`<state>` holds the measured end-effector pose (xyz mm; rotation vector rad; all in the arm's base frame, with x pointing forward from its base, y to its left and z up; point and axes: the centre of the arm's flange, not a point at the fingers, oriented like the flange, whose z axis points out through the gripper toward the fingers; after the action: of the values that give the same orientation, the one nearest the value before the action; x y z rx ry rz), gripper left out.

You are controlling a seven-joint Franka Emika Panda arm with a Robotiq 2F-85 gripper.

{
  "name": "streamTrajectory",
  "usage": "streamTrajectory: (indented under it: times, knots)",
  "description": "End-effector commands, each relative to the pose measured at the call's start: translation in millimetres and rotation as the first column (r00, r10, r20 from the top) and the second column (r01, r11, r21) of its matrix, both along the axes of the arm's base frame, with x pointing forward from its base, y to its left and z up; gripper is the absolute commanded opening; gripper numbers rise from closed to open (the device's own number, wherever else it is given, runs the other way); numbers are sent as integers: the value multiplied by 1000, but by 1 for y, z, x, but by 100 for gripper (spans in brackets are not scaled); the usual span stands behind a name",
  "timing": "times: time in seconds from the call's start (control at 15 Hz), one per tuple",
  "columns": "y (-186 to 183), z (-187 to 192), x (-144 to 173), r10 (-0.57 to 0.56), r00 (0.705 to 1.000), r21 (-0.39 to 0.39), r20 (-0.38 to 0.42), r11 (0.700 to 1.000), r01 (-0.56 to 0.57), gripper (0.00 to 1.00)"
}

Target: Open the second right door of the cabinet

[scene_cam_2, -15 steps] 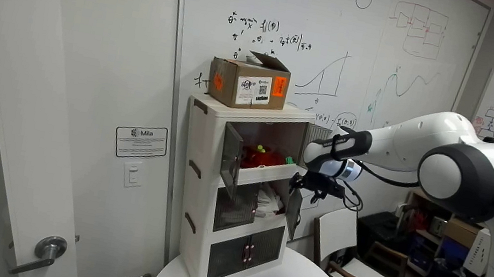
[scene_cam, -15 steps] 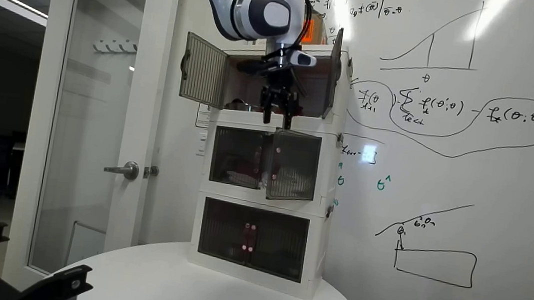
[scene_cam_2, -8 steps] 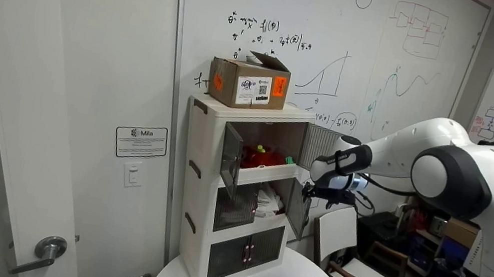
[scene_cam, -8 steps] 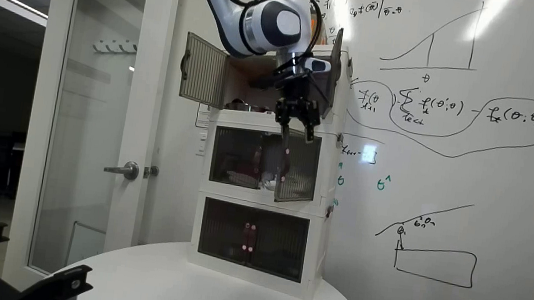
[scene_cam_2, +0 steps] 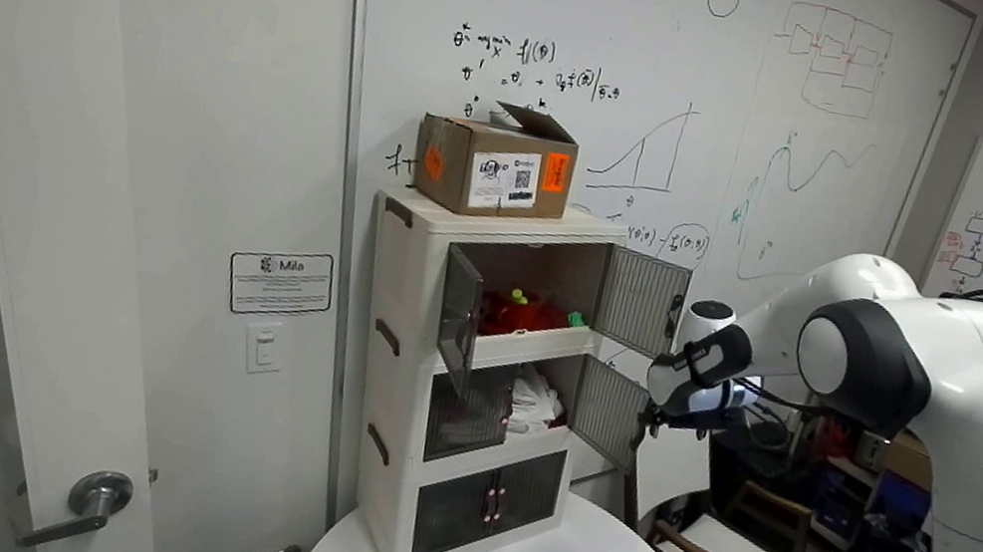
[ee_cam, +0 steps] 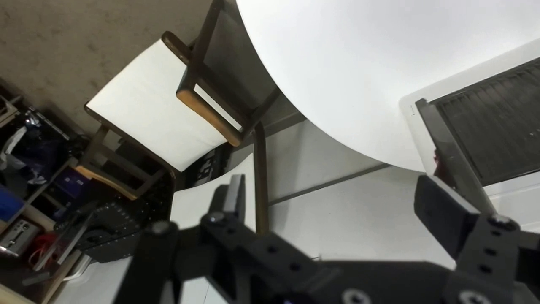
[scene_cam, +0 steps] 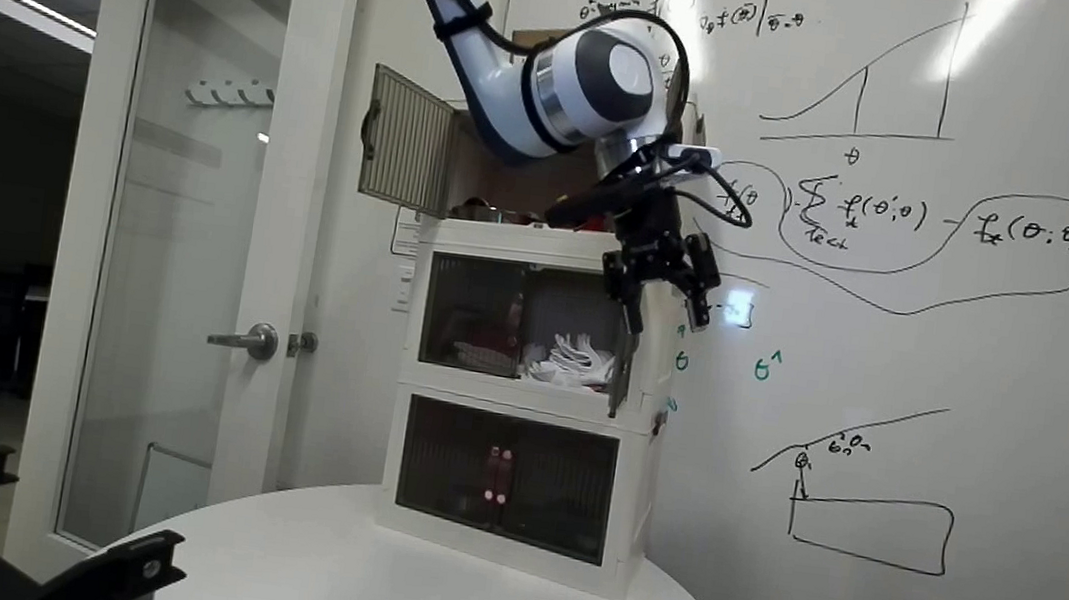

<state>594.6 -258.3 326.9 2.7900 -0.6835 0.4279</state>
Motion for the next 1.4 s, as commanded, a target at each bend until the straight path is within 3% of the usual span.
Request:
streamTrajectory:
  times: [0.0, 0.2, 0.47, 0.67, 0.93, 1.0, 1.13, 1.33]
  knots:
    - [1, 15, -3, 78, 995, 49, 58, 995, -81, 100]
    - [45, 50, -17, 136, 985, 201, 106, 967, -155, 100]
    - [104, 116, -47, 279, 940, 294, 195, 898, -328, 100]
    - [145, 160, -71, 387, 880, 350, 274, 812, -466, 100]
    - [194, 154, -88, 528, 788, 433, 316, 658, -615, 100]
    - [204, 143, -91, 566, 768, 425, 300, 642, -638, 100]
    - [225, 104, -99, 629, 741, 388, 234, 638, -664, 100]
    - [242, 62, -112, 684, 707, 248, 180, 664, -706, 100]
